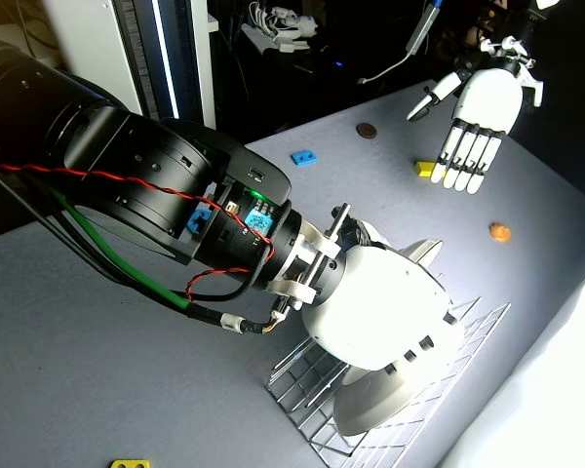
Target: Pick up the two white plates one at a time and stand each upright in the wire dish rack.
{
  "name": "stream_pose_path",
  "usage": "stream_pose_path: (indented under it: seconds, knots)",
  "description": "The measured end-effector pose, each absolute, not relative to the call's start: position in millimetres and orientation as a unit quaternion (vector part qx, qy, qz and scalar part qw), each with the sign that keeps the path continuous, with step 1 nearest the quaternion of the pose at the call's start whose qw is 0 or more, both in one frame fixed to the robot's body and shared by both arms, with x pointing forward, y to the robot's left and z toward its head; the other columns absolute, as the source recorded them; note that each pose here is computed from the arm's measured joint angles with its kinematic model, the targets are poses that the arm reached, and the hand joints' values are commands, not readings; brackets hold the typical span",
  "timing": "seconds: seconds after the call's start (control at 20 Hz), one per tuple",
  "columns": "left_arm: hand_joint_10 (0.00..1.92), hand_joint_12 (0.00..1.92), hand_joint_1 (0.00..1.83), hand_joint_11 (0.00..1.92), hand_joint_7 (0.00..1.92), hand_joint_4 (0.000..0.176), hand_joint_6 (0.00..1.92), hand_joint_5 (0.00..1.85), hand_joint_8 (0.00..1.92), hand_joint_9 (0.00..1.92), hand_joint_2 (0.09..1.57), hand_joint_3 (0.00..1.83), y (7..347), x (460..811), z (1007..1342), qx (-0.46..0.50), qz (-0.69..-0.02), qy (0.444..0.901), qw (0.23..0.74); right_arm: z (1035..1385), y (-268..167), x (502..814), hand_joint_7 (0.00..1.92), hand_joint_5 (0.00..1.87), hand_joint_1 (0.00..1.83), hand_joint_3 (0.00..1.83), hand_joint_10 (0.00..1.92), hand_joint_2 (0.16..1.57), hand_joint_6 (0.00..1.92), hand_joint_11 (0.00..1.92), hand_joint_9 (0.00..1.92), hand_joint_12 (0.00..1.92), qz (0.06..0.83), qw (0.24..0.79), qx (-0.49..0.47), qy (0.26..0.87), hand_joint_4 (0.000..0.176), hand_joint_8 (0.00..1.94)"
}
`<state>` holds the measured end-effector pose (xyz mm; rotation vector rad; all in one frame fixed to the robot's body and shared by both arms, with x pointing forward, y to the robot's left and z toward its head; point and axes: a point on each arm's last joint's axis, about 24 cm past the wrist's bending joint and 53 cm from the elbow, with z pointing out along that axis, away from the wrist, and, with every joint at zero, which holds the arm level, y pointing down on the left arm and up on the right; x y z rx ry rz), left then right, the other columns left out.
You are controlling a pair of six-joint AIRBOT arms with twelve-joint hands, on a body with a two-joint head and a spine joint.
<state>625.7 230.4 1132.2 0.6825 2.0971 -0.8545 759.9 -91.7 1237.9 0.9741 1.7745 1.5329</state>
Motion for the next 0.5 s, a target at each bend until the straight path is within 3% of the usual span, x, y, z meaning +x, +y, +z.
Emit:
stream_pose_path:
  seconds: [0.25,0.35,0.4,0.45,0.5]
  knots:
    - [0.0,0.0,0.0,0.0,0.0,0.0,0.0,0.0,0.0,0.0,1.1,0.0,230.5,625.6,1132.3,0.267,-0.334,0.821,0.379,1238.5,-90.9,759.5,1.03,0.98,1.38,0.0,1.02,1.09,0.99,0.82,0.97,1.07,0.576,0.298,0.363,0.669,0.0,0.89]
    - [0.0,0.0,0.0,0.0,0.0,0.0,0.0,0.0,0.0,0.0,1.1,0.0,229.9,625.4,1132.0,0.267,-0.334,0.821,0.378,1238.4,-90.1,758.9,0.99,0.97,1.38,0.0,1.08,1.1,0.99,0.77,0.95,1.1,0.575,0.3,0.36,0.671,0.0,0.95]
    - [0.0,0.0,0.0,0.0,0.0,0.0,0.0,0.0,0.0,0.0,1.1,0.0,228.8,624.7,1131.8,0.268,-0.335,0.82,0.378,1238.4,-90.1,758.9,0.96,0.9,1.37,0.0,1.16,1.12,1.08,0.71,0.9,1.13,0.575,0.3,0.36,0.671,0.0,1.02]
    - [0.0,0.0,0.0,0.0,0.0,0.0,0.0,0.0,0.0,0.0,1.1,0.0,227.8,624.0,1131.6,0.269,-0.336,0.82,0.377,1238.4,-89.8,758.7,0.93,0.84,1.23,0.0,0.77,1.16,1.2,0.63,0.82,1.17,0.574,0.301,0.358,0.672,0.0,1.07]
    - [0.0,0.0,0.0,0.0,0.0,0.0,0.0,0.0,0.0,0.0,1.1,0.0,227.7,623.5,1131.4,0.27,-0.336,0.82,0.376,1238.4,-88.6,757.9,0.91,0.8,1.19,0.0,0.54,1.18,1.27,0.59,0.84,1.18,0.574,0.302,0.356,0.673,0.004,1.1]
